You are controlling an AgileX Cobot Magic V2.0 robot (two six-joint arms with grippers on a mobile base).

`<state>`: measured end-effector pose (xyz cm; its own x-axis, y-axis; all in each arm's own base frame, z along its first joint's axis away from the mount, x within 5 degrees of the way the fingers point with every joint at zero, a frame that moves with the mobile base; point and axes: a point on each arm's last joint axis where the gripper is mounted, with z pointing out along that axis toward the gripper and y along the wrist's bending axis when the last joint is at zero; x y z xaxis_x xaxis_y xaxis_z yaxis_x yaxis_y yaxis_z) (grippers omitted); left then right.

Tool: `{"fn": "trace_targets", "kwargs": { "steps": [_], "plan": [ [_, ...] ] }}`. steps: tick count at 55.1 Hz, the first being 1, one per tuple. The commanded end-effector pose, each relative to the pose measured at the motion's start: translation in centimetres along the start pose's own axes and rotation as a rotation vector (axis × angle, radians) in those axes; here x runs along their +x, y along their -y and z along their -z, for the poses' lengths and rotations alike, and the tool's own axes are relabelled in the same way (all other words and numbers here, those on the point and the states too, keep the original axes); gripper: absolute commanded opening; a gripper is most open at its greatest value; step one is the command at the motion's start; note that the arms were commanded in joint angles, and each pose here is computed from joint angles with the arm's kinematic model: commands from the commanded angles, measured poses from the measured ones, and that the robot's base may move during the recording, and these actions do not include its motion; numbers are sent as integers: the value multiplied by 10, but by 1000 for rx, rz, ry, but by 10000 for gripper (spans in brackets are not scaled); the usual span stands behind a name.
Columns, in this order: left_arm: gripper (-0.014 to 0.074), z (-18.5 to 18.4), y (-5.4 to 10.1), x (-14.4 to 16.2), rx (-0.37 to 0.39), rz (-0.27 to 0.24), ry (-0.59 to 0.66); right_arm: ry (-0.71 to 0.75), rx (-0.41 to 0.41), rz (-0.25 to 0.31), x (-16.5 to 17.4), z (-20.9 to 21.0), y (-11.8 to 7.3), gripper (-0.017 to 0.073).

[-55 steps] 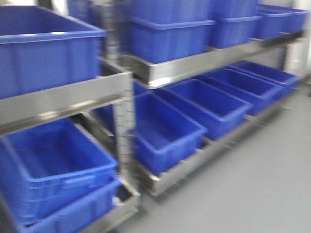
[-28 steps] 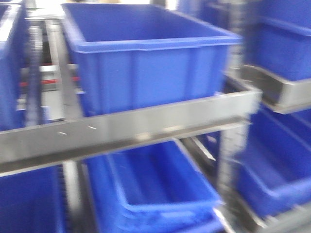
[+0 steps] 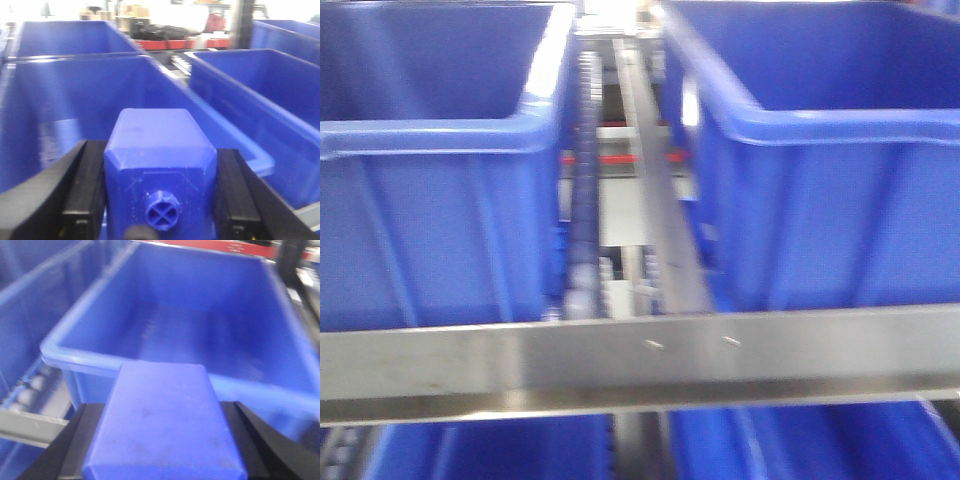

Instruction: Pick and sort blue part to right shelf

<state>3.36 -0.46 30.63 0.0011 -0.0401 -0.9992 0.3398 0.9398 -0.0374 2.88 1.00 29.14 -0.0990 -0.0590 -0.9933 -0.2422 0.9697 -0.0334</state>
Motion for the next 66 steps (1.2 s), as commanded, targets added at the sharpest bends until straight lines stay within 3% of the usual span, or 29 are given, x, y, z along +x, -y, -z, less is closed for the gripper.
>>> {"fn": "trace_targets", "kwargs": {
  "steps": [1,66],
  "plan": [
    [302,1,3,-16,29,8,98,108,15,9,-17,3,1,189],
    [302,1,3,-16,29,8,98,108,15,9,-17,3,1,189]
  ]
}}
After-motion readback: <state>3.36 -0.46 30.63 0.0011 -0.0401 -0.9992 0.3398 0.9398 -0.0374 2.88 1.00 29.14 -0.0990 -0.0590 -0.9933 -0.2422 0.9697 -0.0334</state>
